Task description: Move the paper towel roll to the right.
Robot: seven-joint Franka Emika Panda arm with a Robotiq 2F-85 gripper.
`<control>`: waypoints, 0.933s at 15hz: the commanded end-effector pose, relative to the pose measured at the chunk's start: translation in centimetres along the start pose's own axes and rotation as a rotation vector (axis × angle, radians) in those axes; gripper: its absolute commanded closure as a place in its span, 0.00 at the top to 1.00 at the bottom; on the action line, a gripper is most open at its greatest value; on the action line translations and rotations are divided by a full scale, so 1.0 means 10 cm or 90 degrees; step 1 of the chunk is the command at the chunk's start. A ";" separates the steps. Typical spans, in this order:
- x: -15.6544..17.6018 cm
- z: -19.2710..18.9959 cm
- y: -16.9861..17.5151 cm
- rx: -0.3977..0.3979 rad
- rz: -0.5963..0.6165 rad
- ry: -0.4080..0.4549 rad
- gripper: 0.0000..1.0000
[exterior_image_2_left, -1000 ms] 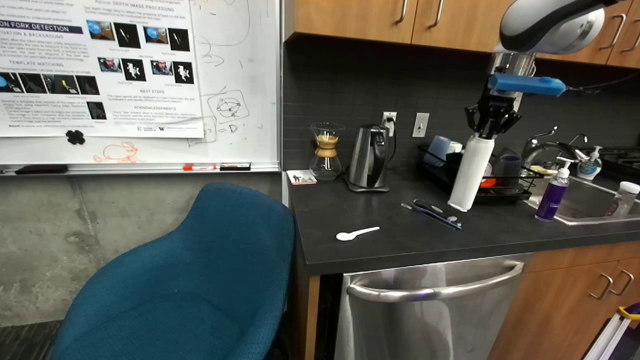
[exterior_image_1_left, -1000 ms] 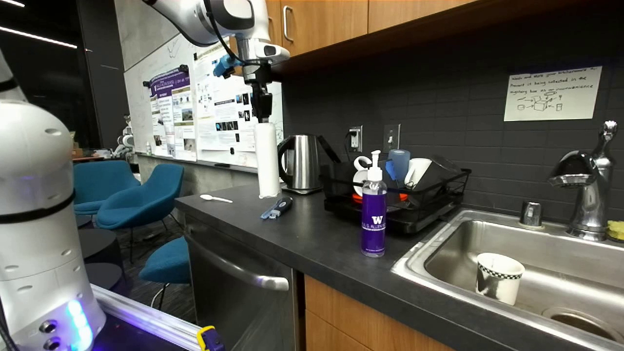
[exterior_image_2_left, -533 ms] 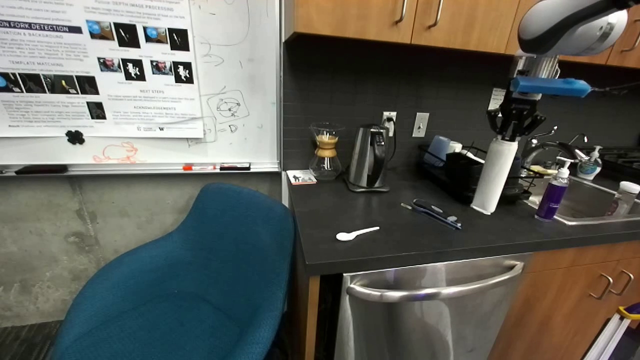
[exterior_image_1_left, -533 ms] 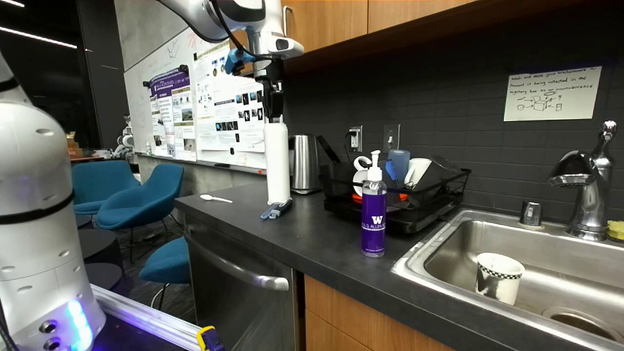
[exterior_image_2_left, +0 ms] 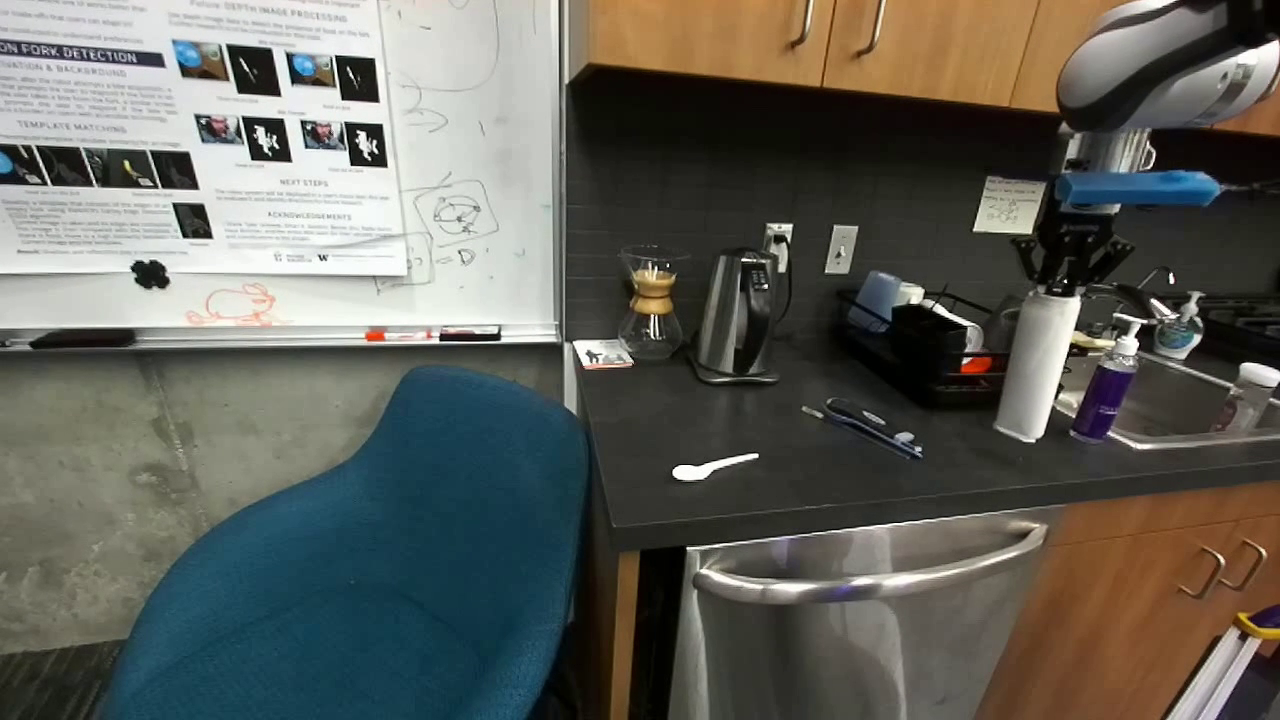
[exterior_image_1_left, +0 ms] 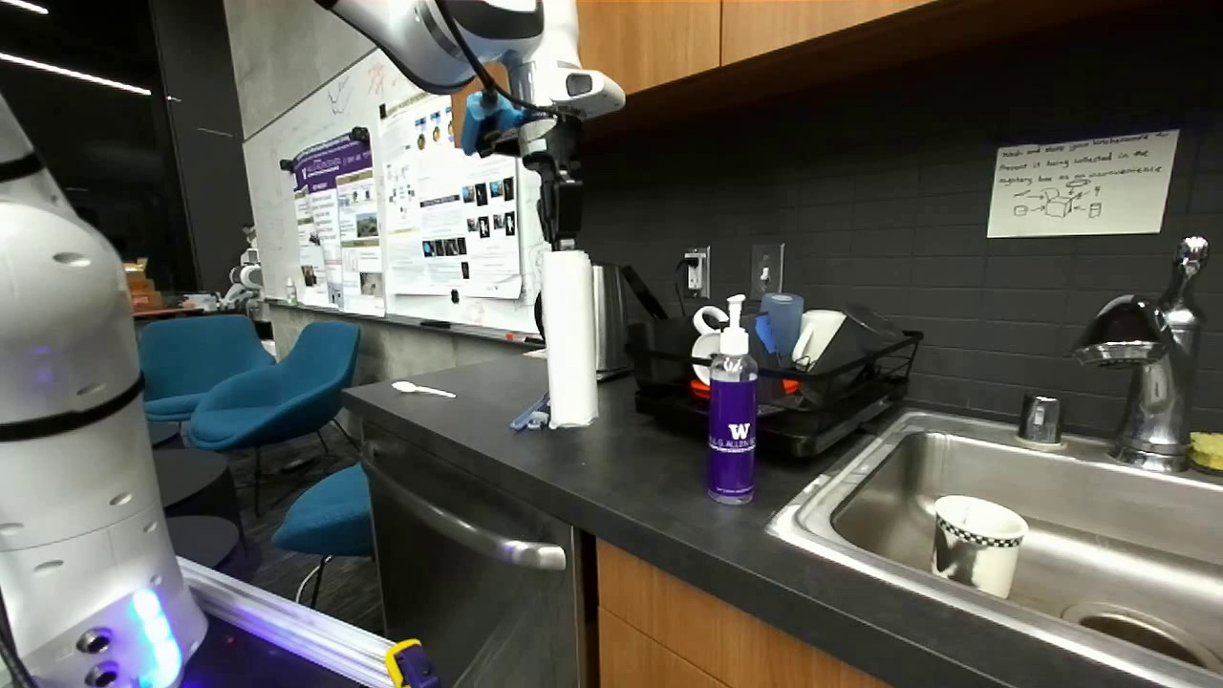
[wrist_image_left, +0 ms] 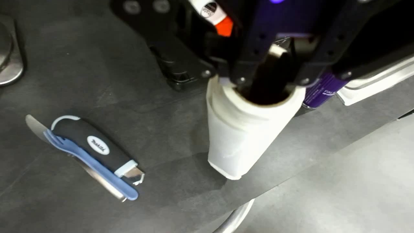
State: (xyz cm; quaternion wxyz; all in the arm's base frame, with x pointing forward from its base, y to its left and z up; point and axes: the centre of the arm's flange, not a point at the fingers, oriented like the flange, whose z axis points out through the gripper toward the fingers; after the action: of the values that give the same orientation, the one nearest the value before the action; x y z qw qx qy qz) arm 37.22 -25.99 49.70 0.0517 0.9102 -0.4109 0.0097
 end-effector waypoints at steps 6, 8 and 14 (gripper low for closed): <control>0.27 0.15 0.44 -0.012 0.012 -0.009 0.51; 0.35 0.17 0.52 -0.007 0.022 -0.011 0.51; 0.63 0.15 0.65 0.014 0.044 -0.003 0.51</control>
State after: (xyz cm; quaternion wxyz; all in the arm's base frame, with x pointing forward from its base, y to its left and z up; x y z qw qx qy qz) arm 35.20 -33.37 48.43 0.0488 0.8962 -0.4408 0.0054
